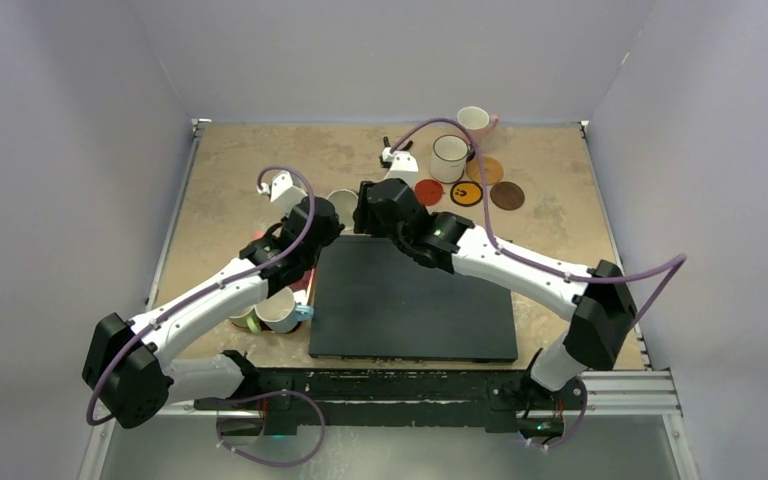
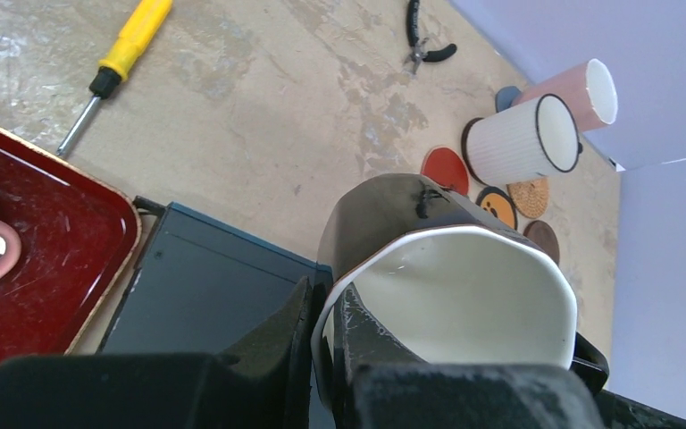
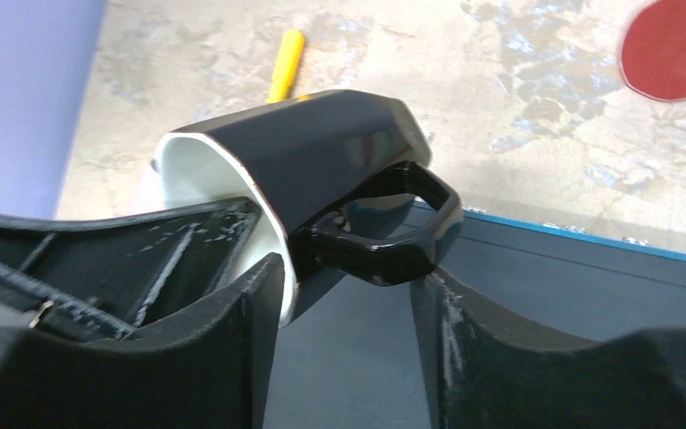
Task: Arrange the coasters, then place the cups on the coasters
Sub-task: Place the cup on the coaster.
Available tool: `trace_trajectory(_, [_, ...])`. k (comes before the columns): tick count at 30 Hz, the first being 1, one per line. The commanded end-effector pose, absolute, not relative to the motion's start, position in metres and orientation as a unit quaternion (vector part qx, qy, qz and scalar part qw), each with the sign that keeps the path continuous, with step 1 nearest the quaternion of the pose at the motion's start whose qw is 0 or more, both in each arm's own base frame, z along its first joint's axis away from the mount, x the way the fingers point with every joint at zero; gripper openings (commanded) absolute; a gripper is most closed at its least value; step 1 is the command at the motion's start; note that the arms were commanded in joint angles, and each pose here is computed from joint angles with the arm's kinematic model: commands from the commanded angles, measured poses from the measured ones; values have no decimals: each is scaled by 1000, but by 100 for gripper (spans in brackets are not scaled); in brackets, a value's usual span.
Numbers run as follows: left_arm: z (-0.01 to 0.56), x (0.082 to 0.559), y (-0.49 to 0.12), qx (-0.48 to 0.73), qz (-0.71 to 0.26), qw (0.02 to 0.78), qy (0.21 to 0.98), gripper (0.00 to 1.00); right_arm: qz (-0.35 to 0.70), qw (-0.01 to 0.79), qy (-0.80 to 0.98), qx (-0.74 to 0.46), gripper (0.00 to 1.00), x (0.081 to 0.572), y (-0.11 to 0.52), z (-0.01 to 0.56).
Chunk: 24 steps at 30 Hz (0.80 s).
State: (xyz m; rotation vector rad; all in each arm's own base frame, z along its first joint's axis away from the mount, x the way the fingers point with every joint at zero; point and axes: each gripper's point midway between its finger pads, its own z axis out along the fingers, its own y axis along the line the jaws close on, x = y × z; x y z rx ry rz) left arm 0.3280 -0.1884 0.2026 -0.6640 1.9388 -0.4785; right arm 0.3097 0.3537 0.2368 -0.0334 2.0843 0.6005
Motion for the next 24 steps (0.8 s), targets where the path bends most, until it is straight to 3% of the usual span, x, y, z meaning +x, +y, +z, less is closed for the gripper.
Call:
trace_trajectory(1, [245, 335, -195, -326, -272, 530, 734, 0, 199, 508, 837, 48, 51, 331, 344, 246])
trace_trajectory(15, [228, 325, -198, -349, -304, 510, 725, 0, 163, 516, 838, 68, 27, 361, 368, 221])
trace_trajectory(20, [227, 325, -202, -350, -313, 506, 723, 0, 132, 528, 835, 76, 0, 366, 362, 217])
trace_trajectory(24, [228, 325, -205, -334, -316, 509, 728, 0, 121, 532, 834, 77, 0, 364, 354, 223])
